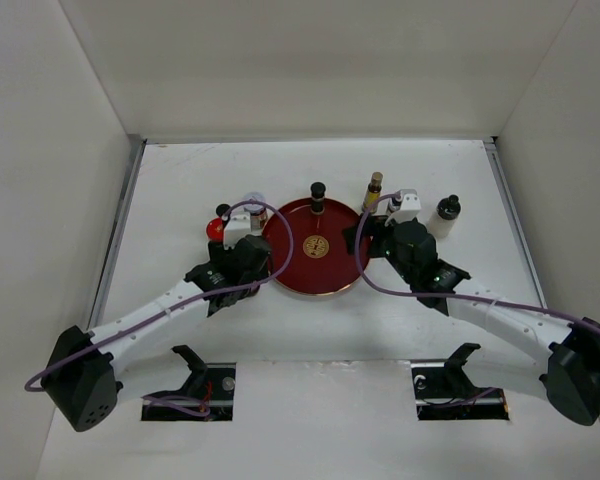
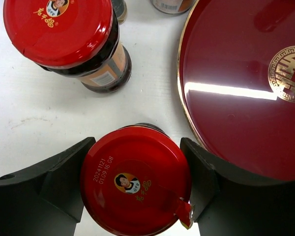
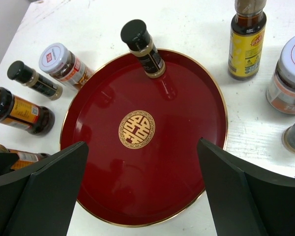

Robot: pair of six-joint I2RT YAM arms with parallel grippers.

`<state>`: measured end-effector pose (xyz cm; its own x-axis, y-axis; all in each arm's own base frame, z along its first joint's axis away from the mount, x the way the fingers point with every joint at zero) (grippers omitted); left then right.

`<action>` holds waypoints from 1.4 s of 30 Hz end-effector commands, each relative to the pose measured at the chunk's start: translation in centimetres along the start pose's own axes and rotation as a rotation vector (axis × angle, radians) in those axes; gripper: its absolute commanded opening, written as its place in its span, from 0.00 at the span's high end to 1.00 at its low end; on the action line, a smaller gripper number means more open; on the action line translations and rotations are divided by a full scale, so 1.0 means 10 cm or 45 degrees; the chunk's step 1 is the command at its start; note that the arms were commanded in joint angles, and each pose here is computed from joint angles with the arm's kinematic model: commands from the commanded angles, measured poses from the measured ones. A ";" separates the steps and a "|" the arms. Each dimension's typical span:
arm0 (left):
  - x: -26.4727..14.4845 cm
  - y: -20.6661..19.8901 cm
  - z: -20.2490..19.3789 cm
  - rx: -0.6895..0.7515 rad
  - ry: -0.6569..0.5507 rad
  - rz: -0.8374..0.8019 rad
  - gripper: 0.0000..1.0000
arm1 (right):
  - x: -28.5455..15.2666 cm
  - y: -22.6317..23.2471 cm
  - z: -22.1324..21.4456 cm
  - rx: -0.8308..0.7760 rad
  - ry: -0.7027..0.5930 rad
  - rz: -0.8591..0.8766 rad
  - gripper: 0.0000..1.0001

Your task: Organize the condiment bottles

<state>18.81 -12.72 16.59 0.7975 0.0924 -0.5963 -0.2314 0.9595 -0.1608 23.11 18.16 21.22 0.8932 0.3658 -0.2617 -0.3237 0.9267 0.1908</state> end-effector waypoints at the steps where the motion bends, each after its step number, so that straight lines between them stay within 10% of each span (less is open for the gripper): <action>1: -0.20 -0.12 0.29 -0.102 -0.085 -0.096 0.66 | 0.00 0.03 0.12 0.046 -0.092 0.033 0.01; 12: -0.59 -0.60 1.03 -0.141 -0.231 -0.293 0.69 | -0.02 0.01 0.12 0.061 -0.109 0.047 0.01; 42: 1.02 -1.68 1.38 -0.083 -0.310 -0.351 0.69 | -0.13 -0.10 0.14 0.134 -0.176 0.057 0.01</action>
<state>35.67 -23.29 18.08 0.8489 -0.0577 -0.5255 -0.0627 0.9760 -0.2086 22.48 16.64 21.22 0.9064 0.3713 -0.2014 -0.3148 0.9117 0.2639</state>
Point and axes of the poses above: each gripper's point midway between its finger pads, its own x axis out along the fingers, its own y axis along the line the jaws close on, z = x × y, the point moved 9 cm from there along -x, back along the fingers, and after that the axes turned 11 degrees about -x, right-handed, at the moved point
